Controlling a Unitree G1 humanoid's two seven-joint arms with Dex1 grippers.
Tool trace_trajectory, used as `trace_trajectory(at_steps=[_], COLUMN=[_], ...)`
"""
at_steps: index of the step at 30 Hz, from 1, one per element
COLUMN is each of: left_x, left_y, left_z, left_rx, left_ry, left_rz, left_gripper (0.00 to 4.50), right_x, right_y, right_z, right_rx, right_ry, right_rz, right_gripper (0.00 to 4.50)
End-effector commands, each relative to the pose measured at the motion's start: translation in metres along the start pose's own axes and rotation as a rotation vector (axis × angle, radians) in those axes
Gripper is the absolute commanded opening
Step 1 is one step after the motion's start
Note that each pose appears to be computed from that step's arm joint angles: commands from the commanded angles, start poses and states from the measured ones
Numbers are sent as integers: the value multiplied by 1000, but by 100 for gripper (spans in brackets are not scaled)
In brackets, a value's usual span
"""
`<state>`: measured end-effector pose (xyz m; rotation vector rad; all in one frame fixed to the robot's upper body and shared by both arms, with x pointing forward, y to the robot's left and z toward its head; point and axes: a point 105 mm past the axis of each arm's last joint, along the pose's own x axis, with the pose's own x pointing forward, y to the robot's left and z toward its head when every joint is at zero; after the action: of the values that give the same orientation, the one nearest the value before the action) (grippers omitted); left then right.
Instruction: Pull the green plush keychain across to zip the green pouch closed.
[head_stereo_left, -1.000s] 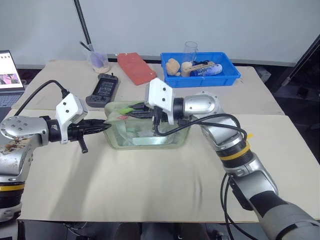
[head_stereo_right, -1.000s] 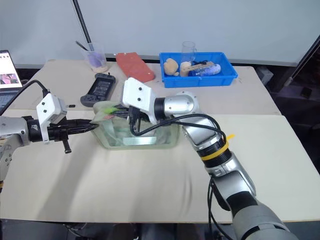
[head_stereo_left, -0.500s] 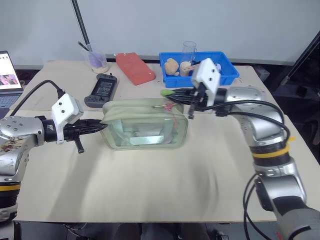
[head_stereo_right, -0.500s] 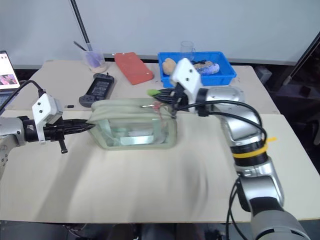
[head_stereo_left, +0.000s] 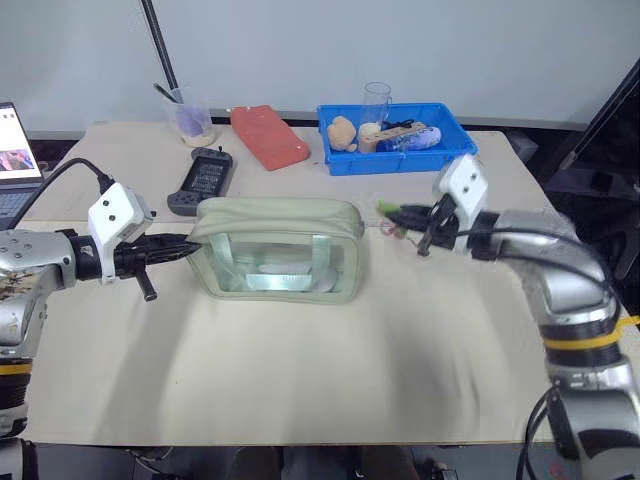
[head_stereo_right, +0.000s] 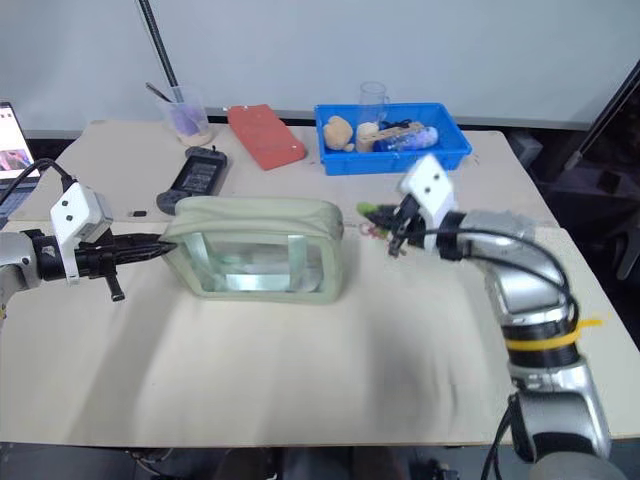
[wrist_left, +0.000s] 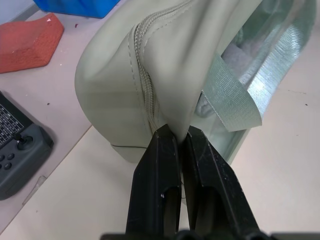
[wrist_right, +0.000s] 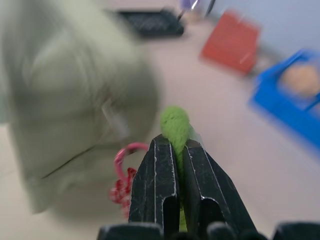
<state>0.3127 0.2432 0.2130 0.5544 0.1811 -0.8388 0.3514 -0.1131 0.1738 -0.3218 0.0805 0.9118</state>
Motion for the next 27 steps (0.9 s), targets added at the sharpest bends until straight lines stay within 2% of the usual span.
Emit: trace_trajectory(at_steps=[1,6,12,17,22,23,25,27], left_x=[-1,-1,-3,-19,-38,-45,-57,-67], left_y=[3,1,1,11,17,19,25,30], left_z=[2,3,6,19,21,23,30,38], left_rx=[17,15,6,-60,-101,-109,-122,-136], left_ry=[8,8,-15,-83,-68,-68,-79,-93], left_rz=[19,14,35,62,62,64,72,83], left_gripper=[0,0,0,196,434,450,450,450], right_x=[9,17,11,-19,-48,-56,-66,-73], right_y=[16,24,-4,-28,-33,-32,-28,-23], right_z=[-12,-32,-3,44,76,86,104,118], right_rx=[14,50,-9,-102,-142,-148,-145,-129], right_ry=[13,44,-12,-47,-48,-53,-72,-93], right_rz=[21,29,-23,38,123,148,190,225], right_gripper=[4,4,4,179,354,390,447,447])
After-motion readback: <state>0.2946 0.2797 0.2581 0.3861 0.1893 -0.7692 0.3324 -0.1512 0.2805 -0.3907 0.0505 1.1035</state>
